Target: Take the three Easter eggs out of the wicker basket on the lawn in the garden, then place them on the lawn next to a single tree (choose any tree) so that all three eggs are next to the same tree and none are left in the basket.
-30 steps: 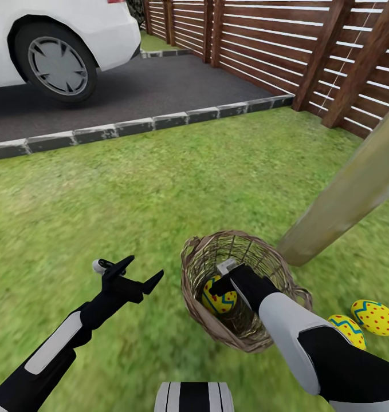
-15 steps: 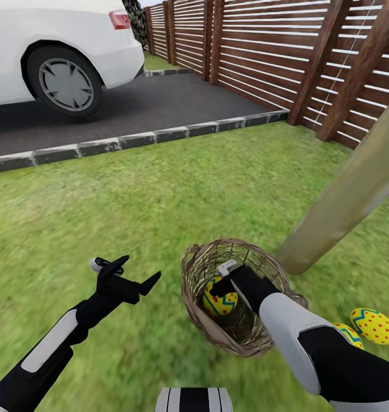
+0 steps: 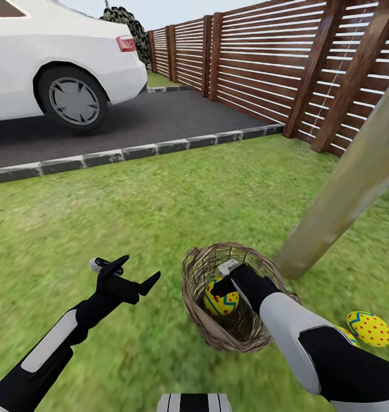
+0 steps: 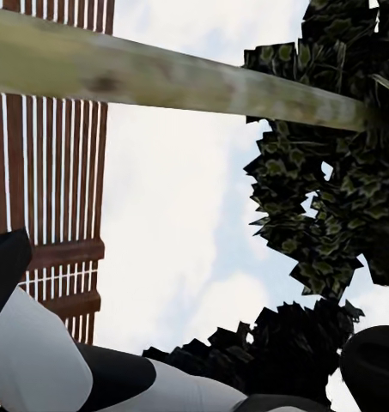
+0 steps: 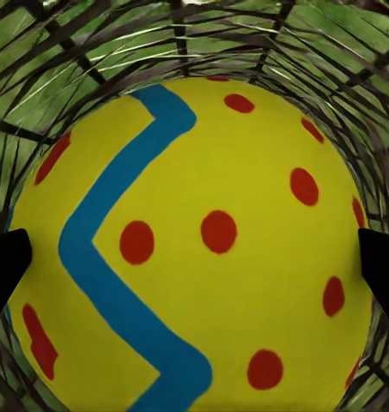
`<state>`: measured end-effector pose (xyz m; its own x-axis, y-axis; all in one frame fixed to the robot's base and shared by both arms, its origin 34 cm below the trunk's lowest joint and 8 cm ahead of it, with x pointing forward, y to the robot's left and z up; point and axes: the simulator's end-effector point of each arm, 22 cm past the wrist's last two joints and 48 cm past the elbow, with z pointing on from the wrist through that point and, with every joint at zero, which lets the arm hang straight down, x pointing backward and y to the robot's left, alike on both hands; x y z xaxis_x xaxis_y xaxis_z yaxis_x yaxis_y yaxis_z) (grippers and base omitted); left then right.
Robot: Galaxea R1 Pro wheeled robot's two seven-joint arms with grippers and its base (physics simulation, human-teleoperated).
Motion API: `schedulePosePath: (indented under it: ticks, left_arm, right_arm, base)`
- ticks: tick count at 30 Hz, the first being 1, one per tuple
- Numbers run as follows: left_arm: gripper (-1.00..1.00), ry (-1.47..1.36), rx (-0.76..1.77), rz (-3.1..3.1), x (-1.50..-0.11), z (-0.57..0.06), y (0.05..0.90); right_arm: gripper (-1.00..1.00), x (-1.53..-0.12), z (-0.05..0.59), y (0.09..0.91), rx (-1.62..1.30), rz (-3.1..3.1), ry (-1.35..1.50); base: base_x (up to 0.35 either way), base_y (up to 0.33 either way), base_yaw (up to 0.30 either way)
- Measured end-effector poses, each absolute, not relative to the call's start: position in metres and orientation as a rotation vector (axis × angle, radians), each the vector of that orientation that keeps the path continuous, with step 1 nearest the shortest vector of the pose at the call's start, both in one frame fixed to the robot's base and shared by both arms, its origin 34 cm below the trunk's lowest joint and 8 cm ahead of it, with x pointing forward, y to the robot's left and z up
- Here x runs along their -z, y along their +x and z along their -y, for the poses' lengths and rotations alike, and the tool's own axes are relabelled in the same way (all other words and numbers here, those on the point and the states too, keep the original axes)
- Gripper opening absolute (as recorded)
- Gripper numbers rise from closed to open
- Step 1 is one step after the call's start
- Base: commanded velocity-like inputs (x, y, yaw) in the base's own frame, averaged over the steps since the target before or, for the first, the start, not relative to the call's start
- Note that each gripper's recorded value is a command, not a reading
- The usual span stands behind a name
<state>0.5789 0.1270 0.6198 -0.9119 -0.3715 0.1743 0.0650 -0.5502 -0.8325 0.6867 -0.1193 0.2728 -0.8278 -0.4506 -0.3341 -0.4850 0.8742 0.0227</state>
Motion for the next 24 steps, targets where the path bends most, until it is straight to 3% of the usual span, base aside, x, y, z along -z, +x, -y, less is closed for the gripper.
schedulePosePath:
  ticks: [5,14,24]
  left_arm:
    - [1.0,-0.461,2.515,-1.323,-0.631,-0.127,0.576]
    - [1.0,-0.41,2.512,-1.311,-0.65,-0.126,0.571]
    - [1.0,-0.362,2.506,-1.298,-0.67,-0.127,0.565]
  right_arm:
    - [-1.0,-0.283,0.121,0.688,-0.143,-2.716,-0.698]
    - [-1.0,-0.303,0.137,0.696,-0.103,-2.692,-0.686]
    - [-1.0,-0.328,0.154,0.705,-0.063,-2.662,-0.667]
  base:
    - [-0.008,0.0,0.0]
    - [-0.165,0.0,0.0]
    - [-0.007,0.0,0.0]
